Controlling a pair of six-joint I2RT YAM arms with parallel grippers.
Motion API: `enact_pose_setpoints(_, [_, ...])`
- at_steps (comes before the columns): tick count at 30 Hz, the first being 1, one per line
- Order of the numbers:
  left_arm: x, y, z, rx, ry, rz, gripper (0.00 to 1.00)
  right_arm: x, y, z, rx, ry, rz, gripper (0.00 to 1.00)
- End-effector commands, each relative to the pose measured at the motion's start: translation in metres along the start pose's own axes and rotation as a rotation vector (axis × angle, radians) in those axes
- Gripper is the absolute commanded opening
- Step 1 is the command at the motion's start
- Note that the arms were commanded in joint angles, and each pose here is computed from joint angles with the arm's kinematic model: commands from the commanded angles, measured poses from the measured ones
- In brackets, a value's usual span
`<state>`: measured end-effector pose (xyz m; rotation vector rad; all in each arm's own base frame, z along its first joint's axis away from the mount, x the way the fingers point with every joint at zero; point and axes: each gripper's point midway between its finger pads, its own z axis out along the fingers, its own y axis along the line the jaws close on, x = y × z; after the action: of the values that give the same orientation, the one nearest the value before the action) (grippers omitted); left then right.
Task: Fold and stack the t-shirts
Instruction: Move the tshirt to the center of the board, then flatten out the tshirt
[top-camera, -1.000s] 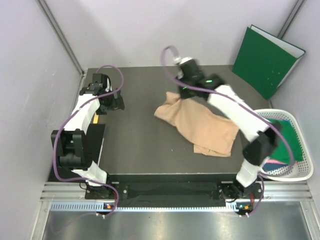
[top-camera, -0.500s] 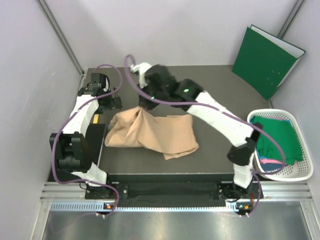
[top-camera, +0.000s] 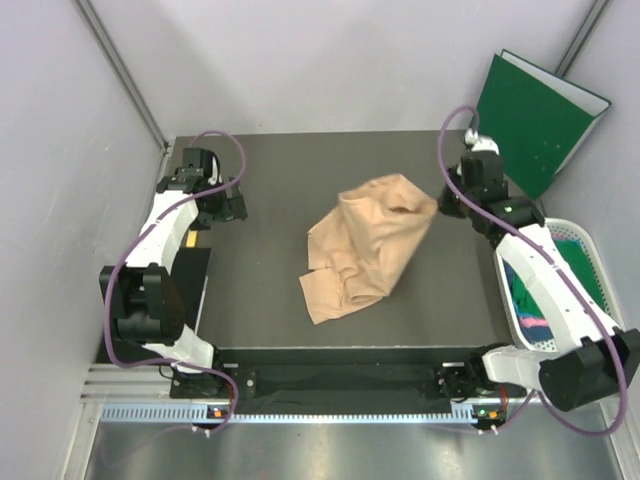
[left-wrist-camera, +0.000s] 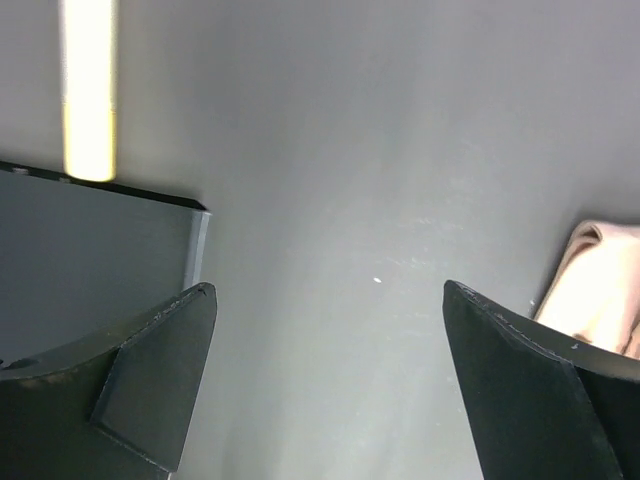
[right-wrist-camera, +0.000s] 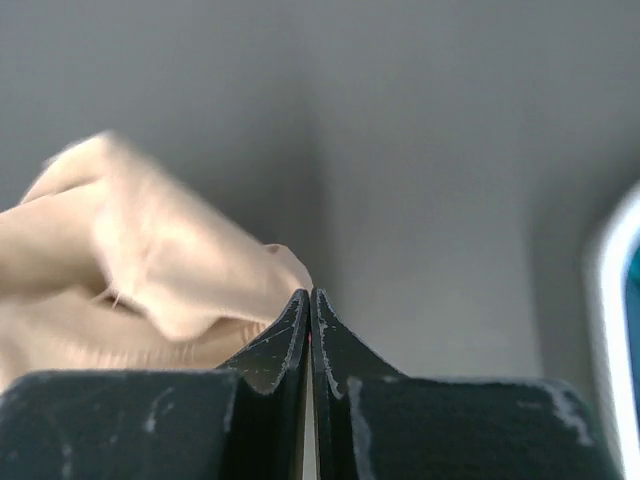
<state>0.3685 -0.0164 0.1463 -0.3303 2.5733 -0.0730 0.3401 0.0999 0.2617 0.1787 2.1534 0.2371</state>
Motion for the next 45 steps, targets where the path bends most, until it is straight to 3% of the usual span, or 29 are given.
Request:
enact_pose_setpoints(1, [0.009,-0.023,-0.005,0.124,0.008,-0.001,1.0,0.015,-0.08,0.008,0.281,-0.03,0.139,0.0])
enact_pose_setpoints(4, [0.021,-0.044,-0.004,0.198,0.025,0.04,1.0,0.007,-0.111,-0.005,0.418,-0.079,0.174,0.01])
enact_pose_setpoints(6, [0.037,-0.066,-0.003,0.246,0.05,0.089,1.0,-0.006,-0.122,-0.013,0.49,-0.107,0.18,0.09])
enact_pose_setpoints(7, [0.044,-0.073,0.0,0.257,0.068,0.107,1.0,-0.005,-0.125,-0.016,0.513,-0.089,0.174,0.21])
enact_pose_setpoints(9, [0.06,-0.092,0.002,0.282,0.097,0.149,1.0,-0.016,-0.119,-0.015,0.49,-0.085,0.149,0.32])
enact_pose_setpoints(13, [0.082,-0.12,0.009,0.336,0.145,0.188,1.0,-0.033,-0.087,-0.01,0.304,-0.102,0.106,0.74])
enact_pose_setpoints(15, [0.087,-0.132,0.011,0.364,0.153,0.198,1.0,-0.039,-0.065,-0.004,0.18,-0.108,0.104,0.85])
enact_pose_setpoints(17, [0.095,-0.139,0.018,0.366,0.176,0.207,1.0,-0.035,-0.053,0.005,0.115,-0.083,0.1,0.86])
enact_pose_setpoints(21, [0.1,-0.145,0.036,0.362,0.206,0.203,1.0,0.003,-0.016,0.041,-0.06,0.093,0.092,0.86])
enact_pose_setpoints(24, [0.101,-0.152,0.051,0.369,0.232,0.197,1.0,0.036,0.009,0.064,-0.098,0.21,0.052,0.85])
enact_pose_setpoints(25, [0.104,-0.154,0.058,0.366,0.248,0.197,0.96,0.046,0.022,0.067,-0.115,0.243,0.029,0.85])
enact_pose_setpoints(31, [0.094,-0.172,0.074,0.394,0.248,0.19,0.87,0.107,0.033,0.094,-0.019,0.482,-0.005,0.84])
enact_pose_setpoints(35, [0.09,-0.186,0.082,0.413,0.246,0.187,0.78,0.128,0.022,0.1,0.101,0.557,-0.065,0.82])
enact_pose_setpoints(38, [0.089,-0.196,0.093,0.414,0.259,0.202,0.65,0.137,0.013,0.102,0.184,0.593,-0.119,0.82])
enact_pose_setpoints(42, [0.089,-0.206,0.103,0.402,0.282,0.227,0.26,0.153,-0.005,0.11,0.302,0.652,-0.194,0.8])
enact_pose_setpoints(43, [0.093,-0.205,0.107,0.392,0.296,0.229,0.09,0.156,-0.006,0.111,0.314,0.658,-0.208,0.65])
enact_pose_setpoints(44, [0.091,-0.204,0.108,0.379,0.292,0.229,0.0,0.159,-0.008,0.112,0.326,0.664,-0.22,0.55])
enact_pose_setpoints(45, [0.089,-0.203,0.109,0.37,0.285,0.231,0.0,0.164,-0.011,0.113,0.343,0.675,-0.231,0.45])
